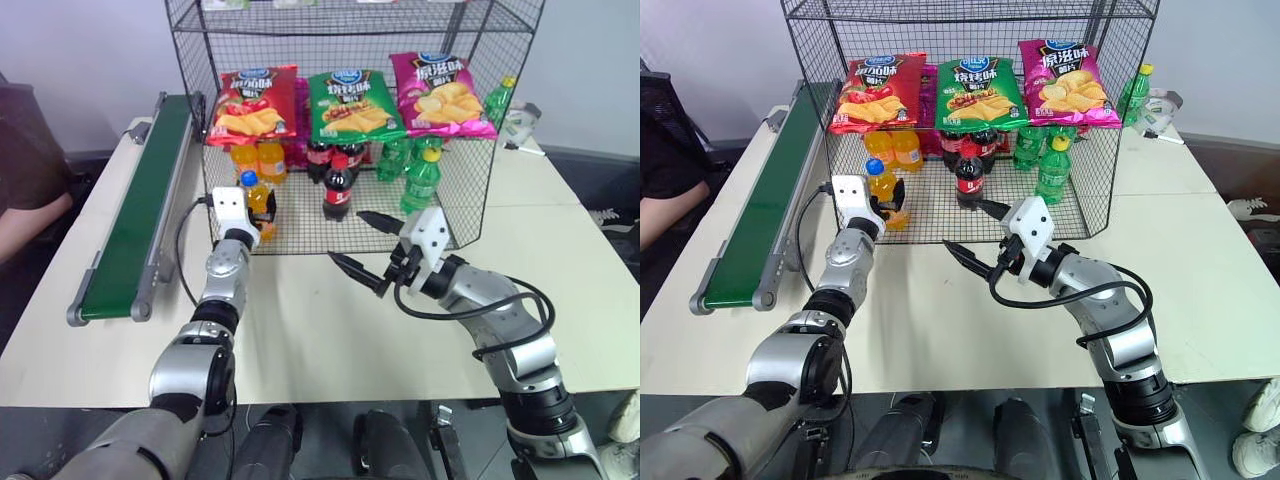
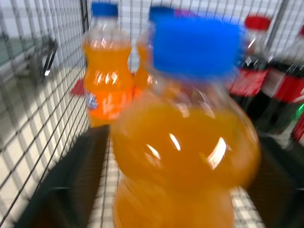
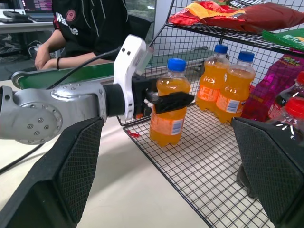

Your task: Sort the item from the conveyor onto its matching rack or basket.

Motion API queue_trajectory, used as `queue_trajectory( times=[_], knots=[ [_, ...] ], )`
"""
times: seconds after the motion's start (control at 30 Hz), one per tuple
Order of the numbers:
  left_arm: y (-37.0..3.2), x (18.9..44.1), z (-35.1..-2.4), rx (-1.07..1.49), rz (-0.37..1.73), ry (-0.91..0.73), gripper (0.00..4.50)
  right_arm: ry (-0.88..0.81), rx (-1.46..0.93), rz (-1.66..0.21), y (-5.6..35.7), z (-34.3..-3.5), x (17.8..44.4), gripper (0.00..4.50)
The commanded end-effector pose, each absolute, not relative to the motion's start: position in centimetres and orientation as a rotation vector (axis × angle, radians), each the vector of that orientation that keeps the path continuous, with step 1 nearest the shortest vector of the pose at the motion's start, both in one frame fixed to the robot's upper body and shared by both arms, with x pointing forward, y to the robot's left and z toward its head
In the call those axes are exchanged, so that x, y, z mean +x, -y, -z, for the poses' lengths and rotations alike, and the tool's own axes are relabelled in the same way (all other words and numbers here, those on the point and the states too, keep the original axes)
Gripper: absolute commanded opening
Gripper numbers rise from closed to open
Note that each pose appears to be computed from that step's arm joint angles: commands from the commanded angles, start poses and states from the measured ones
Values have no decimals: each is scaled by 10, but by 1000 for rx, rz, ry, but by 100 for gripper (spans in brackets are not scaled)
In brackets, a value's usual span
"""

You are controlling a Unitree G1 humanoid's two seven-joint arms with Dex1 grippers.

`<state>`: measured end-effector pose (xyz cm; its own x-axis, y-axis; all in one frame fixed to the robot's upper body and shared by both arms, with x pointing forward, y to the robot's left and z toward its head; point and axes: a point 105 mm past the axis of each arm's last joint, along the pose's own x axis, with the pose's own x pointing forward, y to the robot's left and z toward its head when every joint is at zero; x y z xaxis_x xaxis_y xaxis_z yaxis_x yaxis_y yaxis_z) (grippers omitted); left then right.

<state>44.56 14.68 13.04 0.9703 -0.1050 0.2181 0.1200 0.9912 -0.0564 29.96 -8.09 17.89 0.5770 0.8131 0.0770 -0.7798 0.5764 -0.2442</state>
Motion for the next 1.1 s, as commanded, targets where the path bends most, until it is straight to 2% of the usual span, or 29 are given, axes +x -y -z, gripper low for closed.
queue_trajectory(
  times=[0.03, 0.47, 0.73, 0.83, 0.97, 1.1],
  knots=[
    [-149, 447, -151, -60, 118, 294, 444, 252, -222, -943, 83, -195, 294, 450],
    [-165, 423, -158, -27, 110, 360, 444, 251, -223, -942, 84, -194, 294, 450],
    [-170, 391, -169, -19, 169, 315, 444, 255, -226, -951, 83, -196, 295, 450],
    [-169, 369, -180, 25, 267, 309, 444, 258, -236, -957, 85, -199, 296, 450],
    [-168, 344, -179, 51, 430, 218, 444, 257, -250, -949, 92, -203, 300, 450],
    [-195, 324, -176, 123, 479, 117, 444, 219, -278, -936, 111, -202, 303, 450]
  ],
)
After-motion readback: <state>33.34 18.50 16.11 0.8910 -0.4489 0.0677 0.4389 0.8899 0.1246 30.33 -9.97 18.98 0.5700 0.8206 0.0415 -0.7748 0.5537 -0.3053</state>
